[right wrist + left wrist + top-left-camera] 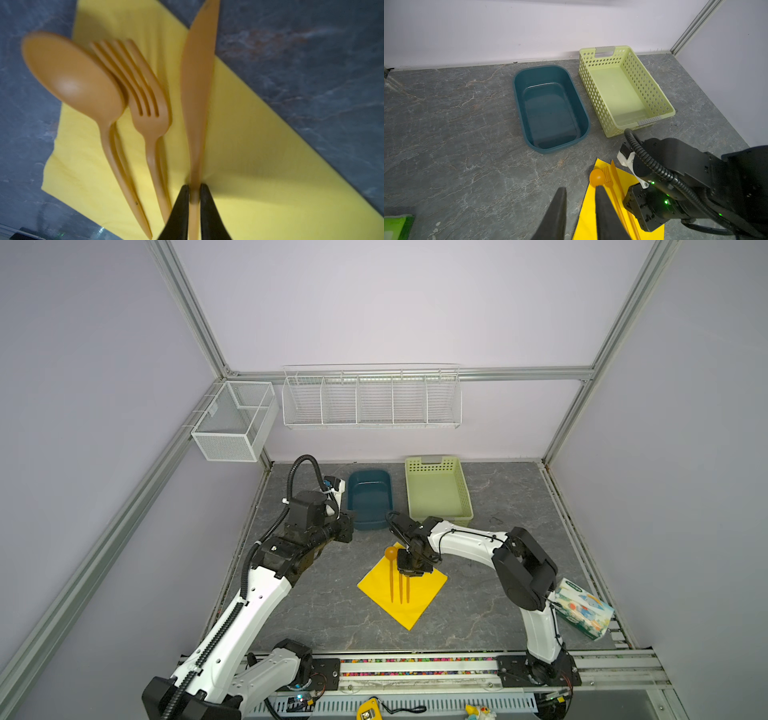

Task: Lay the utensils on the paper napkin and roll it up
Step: 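Open the right gripper to release the knife on the napkin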

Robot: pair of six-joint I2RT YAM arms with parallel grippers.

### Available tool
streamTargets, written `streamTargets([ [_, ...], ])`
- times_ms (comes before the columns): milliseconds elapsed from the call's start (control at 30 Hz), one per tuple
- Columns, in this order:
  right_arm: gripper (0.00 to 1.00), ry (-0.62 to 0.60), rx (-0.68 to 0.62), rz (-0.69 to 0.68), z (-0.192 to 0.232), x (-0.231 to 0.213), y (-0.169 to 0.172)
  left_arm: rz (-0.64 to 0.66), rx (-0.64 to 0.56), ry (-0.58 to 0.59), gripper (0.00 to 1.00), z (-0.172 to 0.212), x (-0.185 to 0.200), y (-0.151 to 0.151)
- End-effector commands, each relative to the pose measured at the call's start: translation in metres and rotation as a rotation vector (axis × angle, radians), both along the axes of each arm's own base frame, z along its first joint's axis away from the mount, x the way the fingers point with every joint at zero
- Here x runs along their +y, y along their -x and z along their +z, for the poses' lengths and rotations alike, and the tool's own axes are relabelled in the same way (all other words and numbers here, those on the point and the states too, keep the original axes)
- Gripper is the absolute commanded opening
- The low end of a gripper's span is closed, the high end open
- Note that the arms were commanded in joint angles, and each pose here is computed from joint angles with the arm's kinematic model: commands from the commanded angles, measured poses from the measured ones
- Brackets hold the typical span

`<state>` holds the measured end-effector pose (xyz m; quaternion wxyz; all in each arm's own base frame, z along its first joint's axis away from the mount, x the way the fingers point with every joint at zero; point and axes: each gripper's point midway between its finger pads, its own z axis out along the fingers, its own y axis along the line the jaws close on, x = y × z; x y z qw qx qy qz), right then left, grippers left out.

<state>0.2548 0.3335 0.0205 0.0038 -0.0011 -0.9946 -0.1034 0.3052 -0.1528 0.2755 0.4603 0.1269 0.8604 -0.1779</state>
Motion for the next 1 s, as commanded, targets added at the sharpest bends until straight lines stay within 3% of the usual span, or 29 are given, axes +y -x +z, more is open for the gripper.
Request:
streamTargets([
  [0,0.16,0.04,0.012,0.002,-0.006,-0.005,0.002,0.0,0.006,0.008,0.25,-0.003,0.0,-0.002],
  [500,0.23,0.029,-0.012,0.0,0.008,-0.005,-0.001,-0.004,0.008,0.014,0.25,-0.003,-0.001,-0.001],
  [967,0.3,-0.024,-0.105,0.062,0.05,-0.009,-0.002,-0.001,0.039,-0.004,0.25,-0.014,-0.001,-0.006],
])
